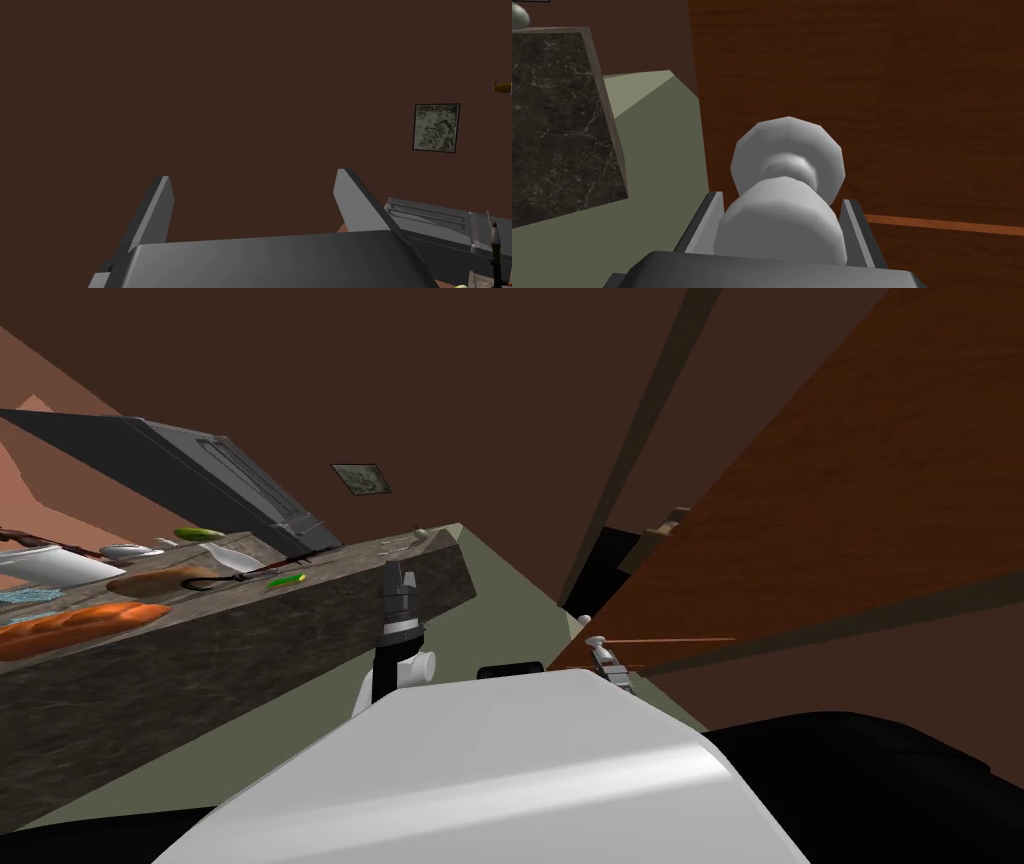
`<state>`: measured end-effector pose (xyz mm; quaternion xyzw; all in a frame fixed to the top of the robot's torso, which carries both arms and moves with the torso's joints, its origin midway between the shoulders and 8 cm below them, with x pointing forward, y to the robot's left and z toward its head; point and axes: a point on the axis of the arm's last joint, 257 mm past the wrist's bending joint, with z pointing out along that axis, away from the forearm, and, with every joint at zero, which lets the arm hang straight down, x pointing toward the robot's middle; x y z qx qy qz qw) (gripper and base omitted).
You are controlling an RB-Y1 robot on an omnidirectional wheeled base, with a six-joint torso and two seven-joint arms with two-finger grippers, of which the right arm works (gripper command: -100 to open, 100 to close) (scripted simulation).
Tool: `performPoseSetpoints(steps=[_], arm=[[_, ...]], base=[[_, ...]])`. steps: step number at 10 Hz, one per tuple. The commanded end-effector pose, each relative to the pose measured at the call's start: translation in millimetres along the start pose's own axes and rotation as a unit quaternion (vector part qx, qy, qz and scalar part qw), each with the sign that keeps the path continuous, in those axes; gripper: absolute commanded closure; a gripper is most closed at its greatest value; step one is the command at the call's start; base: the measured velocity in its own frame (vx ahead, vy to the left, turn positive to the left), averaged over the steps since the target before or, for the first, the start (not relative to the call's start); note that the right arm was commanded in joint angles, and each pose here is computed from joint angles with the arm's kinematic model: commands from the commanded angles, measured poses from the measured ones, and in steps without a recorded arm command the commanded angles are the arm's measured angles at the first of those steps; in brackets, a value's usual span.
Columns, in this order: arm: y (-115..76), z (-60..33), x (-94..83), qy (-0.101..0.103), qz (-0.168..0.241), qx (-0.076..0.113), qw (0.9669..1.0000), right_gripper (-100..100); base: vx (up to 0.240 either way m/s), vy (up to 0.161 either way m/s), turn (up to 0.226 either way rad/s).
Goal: Pull the door open
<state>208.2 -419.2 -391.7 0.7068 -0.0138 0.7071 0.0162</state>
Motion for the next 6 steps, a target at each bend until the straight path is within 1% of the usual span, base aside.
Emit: performPoseSetpoints(steps=[1,4,5,6], arm=[[-1.9,0.7,-0.6,0.0,0.002,0.006,1.0,100],[-1.1,3.7,-0.2,0.0,0.002,0.014,0.9999,100],[-1.2,4.3,-0.2,0.0,0.001,0.012,0.9999,100],[-1.1,5.2,-0.8,-0.001,0.002,0.016,0.9999,100]], base=[[-0.199,-0.027,0.085],[-0.192,-0.036,0.099],[-0.093,-0.008,0.026],[-0.11,-0.017,0.09]])
